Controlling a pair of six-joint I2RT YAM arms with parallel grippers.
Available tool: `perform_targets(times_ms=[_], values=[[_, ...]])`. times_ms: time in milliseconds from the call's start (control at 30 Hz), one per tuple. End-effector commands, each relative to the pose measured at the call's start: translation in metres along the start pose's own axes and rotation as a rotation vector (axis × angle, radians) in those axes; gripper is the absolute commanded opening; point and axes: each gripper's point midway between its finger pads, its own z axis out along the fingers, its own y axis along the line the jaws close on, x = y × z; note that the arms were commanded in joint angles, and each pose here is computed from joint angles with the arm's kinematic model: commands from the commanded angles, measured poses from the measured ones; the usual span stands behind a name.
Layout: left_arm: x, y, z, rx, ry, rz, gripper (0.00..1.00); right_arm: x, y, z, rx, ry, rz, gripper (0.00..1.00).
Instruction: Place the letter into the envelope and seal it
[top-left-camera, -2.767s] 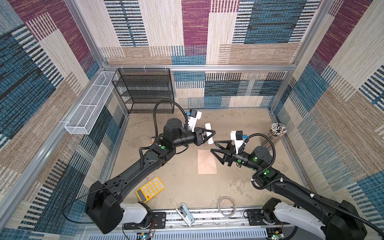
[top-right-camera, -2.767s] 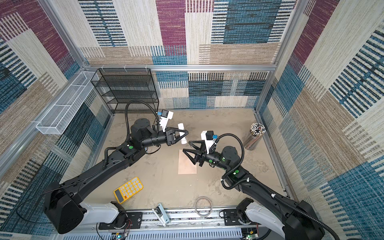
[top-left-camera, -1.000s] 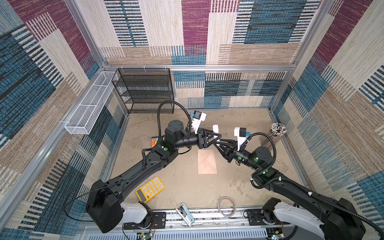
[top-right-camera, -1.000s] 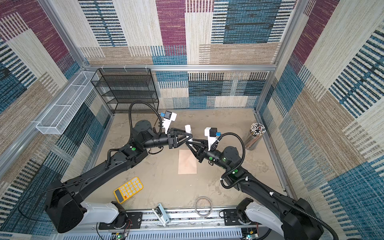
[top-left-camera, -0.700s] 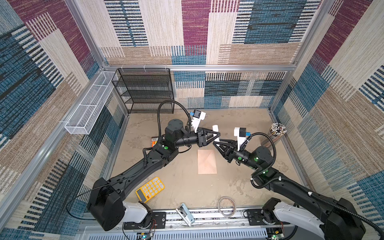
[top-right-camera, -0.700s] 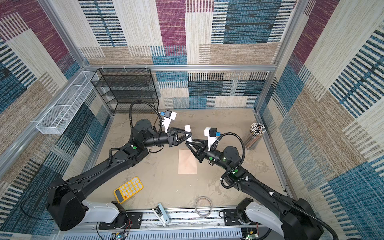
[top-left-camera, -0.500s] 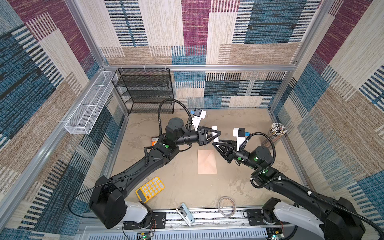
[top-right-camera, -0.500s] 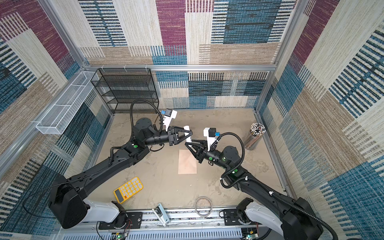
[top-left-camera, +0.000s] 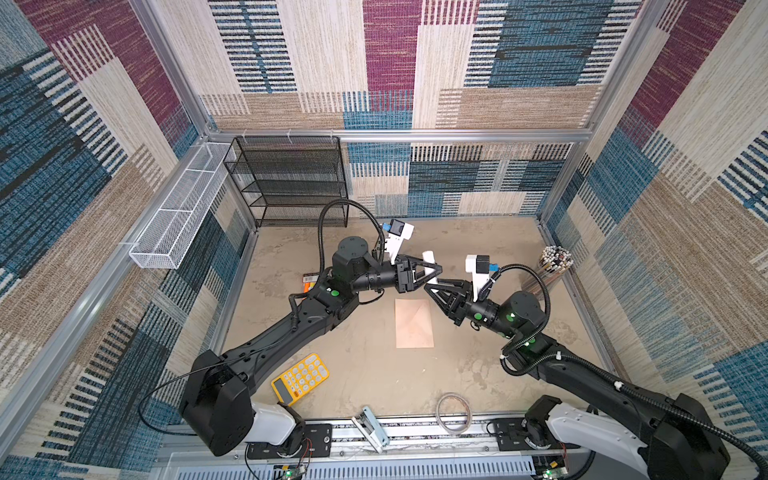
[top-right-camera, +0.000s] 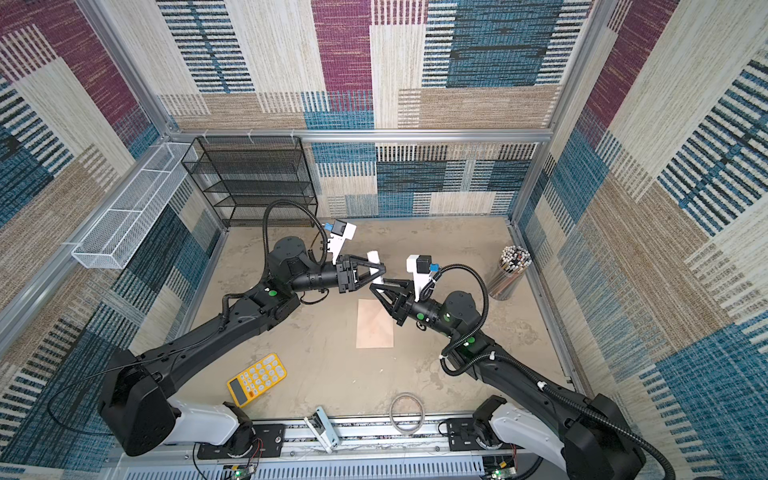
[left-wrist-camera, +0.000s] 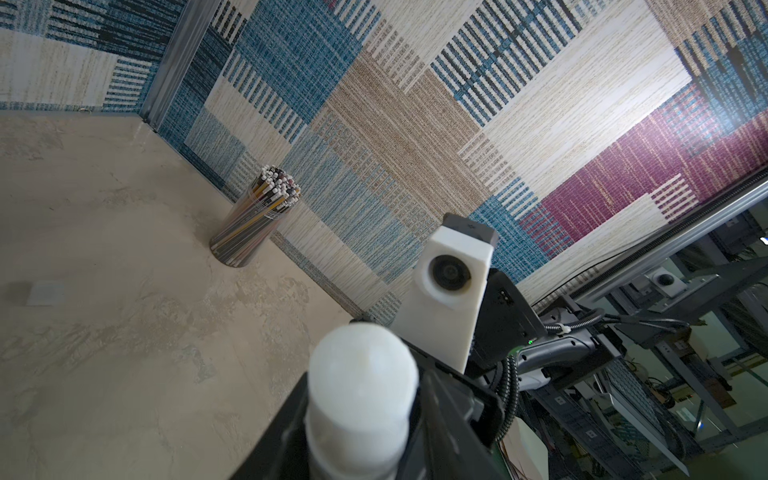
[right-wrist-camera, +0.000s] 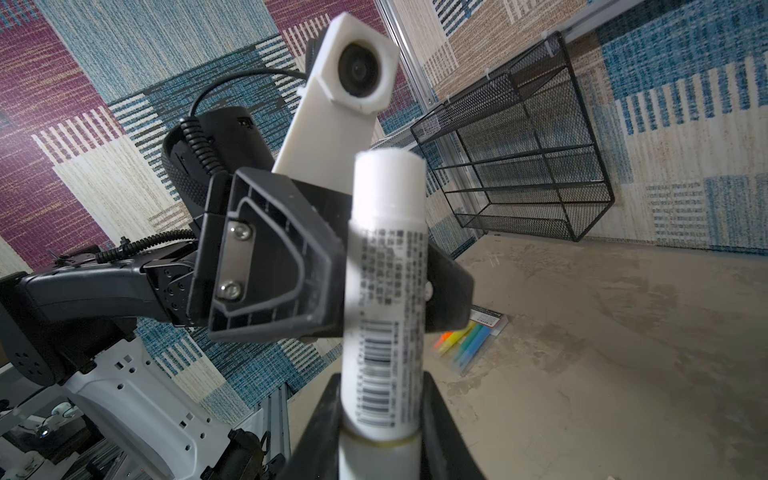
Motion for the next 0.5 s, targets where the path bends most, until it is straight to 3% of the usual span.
perform_targets(times_ms=[0, 200, 333, 400, 467], values=[[-0.005, -0.007, -0.002, 0.021, -0.017, 0.031, 0.41, -0.009, 0.003, 0.000, -0.008, -0.034, -0.018, 0.15], [-0.006, -0.007, 0.000, 0.034, -0.019, 0.028, 0.32, -0.010, 0.003, -0.001, -0.008, -0.038, -0.014, 0.15], [-0.007, -0.008, 0.001, 0.039, -0.021, 0.027, 0.19, -0.007, 0.004, -0.001, -0.013, -0.027, -0.012, 0.16], [-0.008, -0.006, 0.001, 0.029, -0.019, 0.020, 0.08, -0.002, 0.003, 0.000, -0.018, -0.005, -0.015, 0.23], [-0.008, -0.006, 0.002, 0.020, -0.007, 0.024, 0.04, 0.003, 0.003, 0.001, -0.020, 0.031, -0.030, 0.43]])
